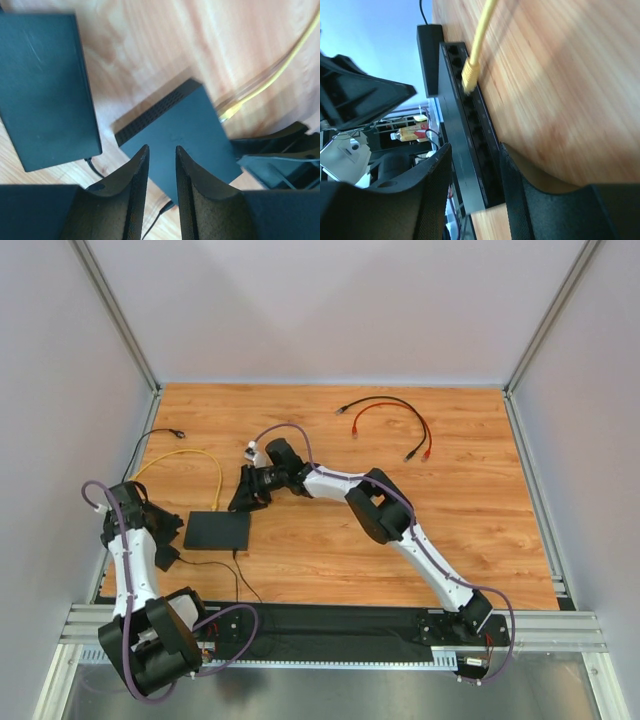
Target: Pull the plug from the switch port
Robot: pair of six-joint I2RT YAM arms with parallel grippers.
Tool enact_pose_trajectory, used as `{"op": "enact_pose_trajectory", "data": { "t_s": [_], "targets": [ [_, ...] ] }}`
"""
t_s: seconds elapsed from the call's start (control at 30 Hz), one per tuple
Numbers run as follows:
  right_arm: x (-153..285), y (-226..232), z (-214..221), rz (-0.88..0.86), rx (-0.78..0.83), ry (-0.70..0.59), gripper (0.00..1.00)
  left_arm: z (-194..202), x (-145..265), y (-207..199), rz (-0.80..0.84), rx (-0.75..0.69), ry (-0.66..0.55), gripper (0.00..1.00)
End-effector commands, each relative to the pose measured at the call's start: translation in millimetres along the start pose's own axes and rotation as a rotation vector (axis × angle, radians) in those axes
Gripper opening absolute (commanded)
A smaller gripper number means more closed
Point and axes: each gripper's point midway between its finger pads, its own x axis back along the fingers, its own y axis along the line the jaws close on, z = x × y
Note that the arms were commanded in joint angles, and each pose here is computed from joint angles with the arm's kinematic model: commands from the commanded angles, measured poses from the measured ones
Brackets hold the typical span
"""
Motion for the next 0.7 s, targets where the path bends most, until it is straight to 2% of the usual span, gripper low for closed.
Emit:
{"op": "enact_pose_trajectory", "data": {
  "t_s": [0.0,0.33,0.53,0.57,0.67],
  "targets": [
    [12,10,13,0.012,0.029,0.009,0.45,25,-8,0,0.049,0.009,0.093,0.36],
    [8,45,-10,-0.035,0.086,-0.017,0.45,44,-16,-2,0.085,0.042,0.149,0.32],
    [-10,34,-28,-0.005,0.069,-0.064,0.44,44,-16,-5,0.088,0.039,0.144,0.31],
    [-12,44,-35,-0.025,0.078,-0.078,0.43,45,-16,-6,0.089,0.04,0.151,0.31],
    [-22,31,-40,-0.017,0.038,-0.095,0.41,47,-19,-11,0.094,0.031,0.155,0.31]
  ]
}}
